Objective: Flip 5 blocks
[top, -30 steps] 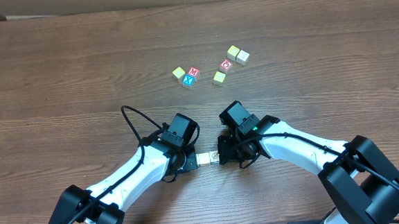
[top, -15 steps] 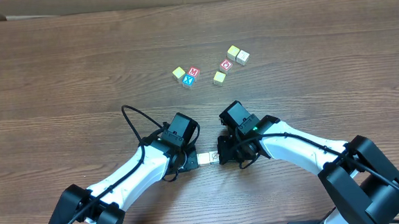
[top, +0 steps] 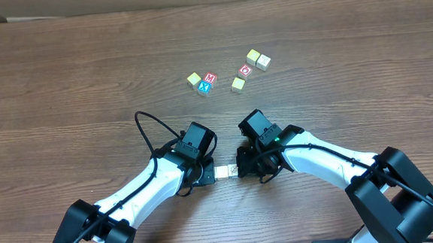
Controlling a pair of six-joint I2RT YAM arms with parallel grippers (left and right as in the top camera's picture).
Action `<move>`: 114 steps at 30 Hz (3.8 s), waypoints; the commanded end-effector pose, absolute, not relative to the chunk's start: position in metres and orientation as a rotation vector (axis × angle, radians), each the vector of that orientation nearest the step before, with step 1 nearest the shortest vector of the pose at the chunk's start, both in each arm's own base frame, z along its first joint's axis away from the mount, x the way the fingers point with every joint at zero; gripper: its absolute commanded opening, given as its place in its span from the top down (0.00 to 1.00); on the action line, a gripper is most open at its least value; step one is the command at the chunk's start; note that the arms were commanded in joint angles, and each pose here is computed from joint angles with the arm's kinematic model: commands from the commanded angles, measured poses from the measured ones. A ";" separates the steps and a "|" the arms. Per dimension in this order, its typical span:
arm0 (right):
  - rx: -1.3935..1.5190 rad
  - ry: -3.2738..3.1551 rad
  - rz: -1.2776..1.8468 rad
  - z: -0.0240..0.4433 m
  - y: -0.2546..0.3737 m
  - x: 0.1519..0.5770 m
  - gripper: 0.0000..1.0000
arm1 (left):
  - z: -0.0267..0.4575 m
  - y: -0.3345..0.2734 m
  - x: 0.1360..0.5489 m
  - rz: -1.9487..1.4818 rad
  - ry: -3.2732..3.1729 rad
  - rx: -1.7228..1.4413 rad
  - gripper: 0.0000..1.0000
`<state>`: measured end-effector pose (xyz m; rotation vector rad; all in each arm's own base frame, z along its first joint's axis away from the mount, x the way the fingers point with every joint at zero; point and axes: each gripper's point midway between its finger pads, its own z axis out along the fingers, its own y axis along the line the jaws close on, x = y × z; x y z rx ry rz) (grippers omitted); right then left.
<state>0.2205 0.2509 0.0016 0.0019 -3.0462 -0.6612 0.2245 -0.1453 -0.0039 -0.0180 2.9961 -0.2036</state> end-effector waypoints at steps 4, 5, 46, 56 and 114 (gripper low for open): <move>-0.049 -3.003 -0.682 0.003 0.254 0.214 0.96 | -0.016 -0.142 0.216 -0.181 3.044 0.059 0.96; -0.055 -2.998 -0.681 0.003 0.254 0.213 0.96 | -0.016 -0.141 0.216 -0.181 3.044 0.058 0.96; -0.158 -2.937 -0.651 0.003 0.261 0.196 0.96 | -0.039 -0.142 0.207 -0.170 3.118 0.109 0.96; -0.227 -2.921 -0.645 0.003 0.262 0.195 0.96 | -0.040 -0.134 0.211 -0.094 3.095 0.169 0.96; -0.578 -2.777 -0.605 0.005 0.264 0.187 0.96 | -0.039 -0.133 0.227 -0.028 2.940 0.702 0.96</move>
